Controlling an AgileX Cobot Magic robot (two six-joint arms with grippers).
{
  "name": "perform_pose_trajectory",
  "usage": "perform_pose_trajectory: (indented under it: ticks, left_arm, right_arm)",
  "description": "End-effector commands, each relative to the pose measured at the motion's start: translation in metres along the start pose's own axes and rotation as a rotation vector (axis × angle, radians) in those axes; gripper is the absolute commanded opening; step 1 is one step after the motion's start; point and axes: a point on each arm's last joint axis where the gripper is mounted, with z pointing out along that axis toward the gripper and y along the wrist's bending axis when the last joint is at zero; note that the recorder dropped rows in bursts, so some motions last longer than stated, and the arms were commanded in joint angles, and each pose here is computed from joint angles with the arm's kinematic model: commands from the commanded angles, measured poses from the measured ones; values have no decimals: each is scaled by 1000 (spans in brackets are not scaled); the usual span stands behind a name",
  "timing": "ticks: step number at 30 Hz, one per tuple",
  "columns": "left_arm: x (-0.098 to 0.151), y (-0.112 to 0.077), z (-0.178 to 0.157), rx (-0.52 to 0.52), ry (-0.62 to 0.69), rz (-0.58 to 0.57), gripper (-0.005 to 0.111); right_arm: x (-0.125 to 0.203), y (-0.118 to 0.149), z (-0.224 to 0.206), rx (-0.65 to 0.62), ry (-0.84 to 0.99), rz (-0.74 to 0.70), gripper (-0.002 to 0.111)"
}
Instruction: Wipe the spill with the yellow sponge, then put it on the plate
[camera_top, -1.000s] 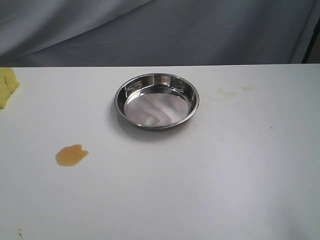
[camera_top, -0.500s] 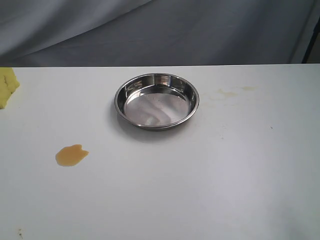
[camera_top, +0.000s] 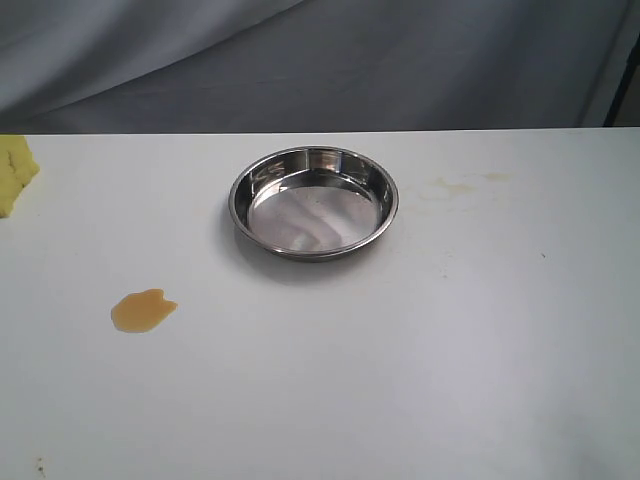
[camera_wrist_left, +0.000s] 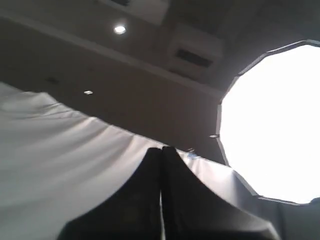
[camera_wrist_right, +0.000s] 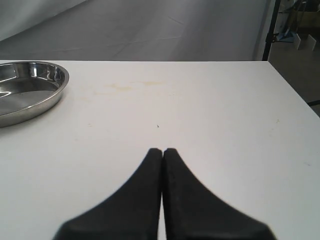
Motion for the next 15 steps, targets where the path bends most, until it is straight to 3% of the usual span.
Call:
perform_pose_trajectory:
  ticks: [1,4,10,15]
  left_arm:
    - [-5,13,7,-198,78,-39,0]
    - [-20,9,21,-203,39,49,0]
    - [-44,-1,75,-196,67,436,0]
    - [-35,0,119,-207,211,436,0]
  right_arm:
    - [1,0,0,-2,-5,-2,0]
    - [1,0,0,-2,-5,-2,0]
    - [1,0,0,-2,-5,-2,0]
    - [1,0,0,-2,-5,-2,0]
